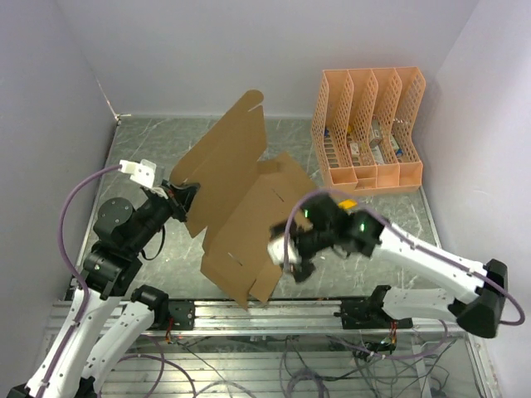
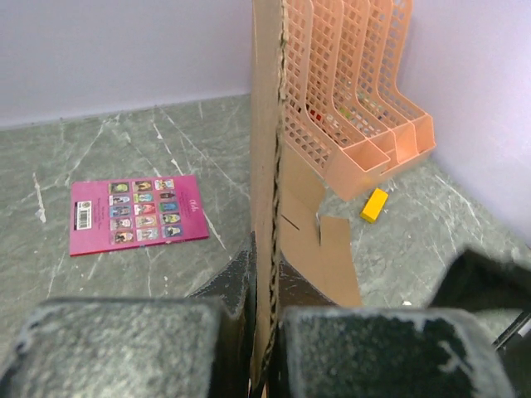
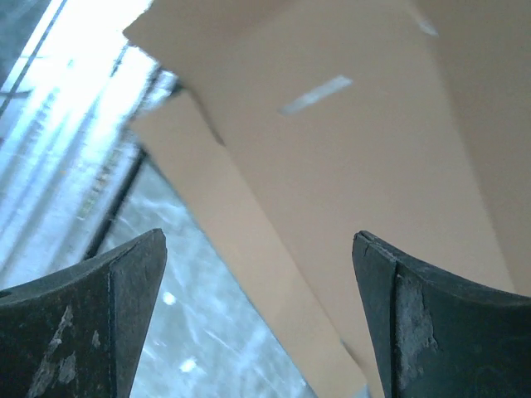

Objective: Fold the paper box

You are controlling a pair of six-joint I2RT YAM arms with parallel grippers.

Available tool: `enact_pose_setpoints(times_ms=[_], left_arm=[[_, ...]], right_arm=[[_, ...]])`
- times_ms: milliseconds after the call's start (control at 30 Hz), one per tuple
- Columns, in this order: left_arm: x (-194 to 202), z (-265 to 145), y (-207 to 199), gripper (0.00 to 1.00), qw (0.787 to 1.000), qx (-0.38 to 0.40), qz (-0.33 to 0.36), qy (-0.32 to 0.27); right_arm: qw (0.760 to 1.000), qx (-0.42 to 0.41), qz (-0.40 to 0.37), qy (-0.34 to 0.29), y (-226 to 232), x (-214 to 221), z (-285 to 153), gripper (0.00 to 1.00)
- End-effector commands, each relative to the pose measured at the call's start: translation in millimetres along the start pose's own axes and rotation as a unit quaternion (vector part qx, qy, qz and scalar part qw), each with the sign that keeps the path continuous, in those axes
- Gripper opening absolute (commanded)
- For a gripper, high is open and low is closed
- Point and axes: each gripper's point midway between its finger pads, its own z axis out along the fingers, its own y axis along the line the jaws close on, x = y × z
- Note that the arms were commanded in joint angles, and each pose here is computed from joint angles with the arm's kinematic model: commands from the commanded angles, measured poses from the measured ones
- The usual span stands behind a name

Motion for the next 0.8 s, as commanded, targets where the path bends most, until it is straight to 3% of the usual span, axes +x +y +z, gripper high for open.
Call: enact_pose_setpoints(times_ms=[0,233,433,767], left_arm=[[-19.9,-6.8,5.4,0.07,0.998,-0.028,-0.028,-0.052],[-25.0,-14.6,1.4,0.07,0.997,-0.019,-0.026,-0.070],[-29.3,-17.4,-1.8,0.07,0.997,-0.012,-0.018,-0.073],[-30.6,-19.2,-6.7,0.07,0.997,-0.002,-0.029,-0.074]], right_arm=[[0.996,0.048,-0.077,0.025,35.0,-3.9,25.2,0.93],[0.992,0.082,-0.092,0.002,91.1,-17.2,79.1,0.89],[0.987,0.130,-0.090,-0.004,92.8,-12.2,98.7,0.85],[0.991,0.122,-0.062,0.010,113.6,8.6,121.0,0.76]])
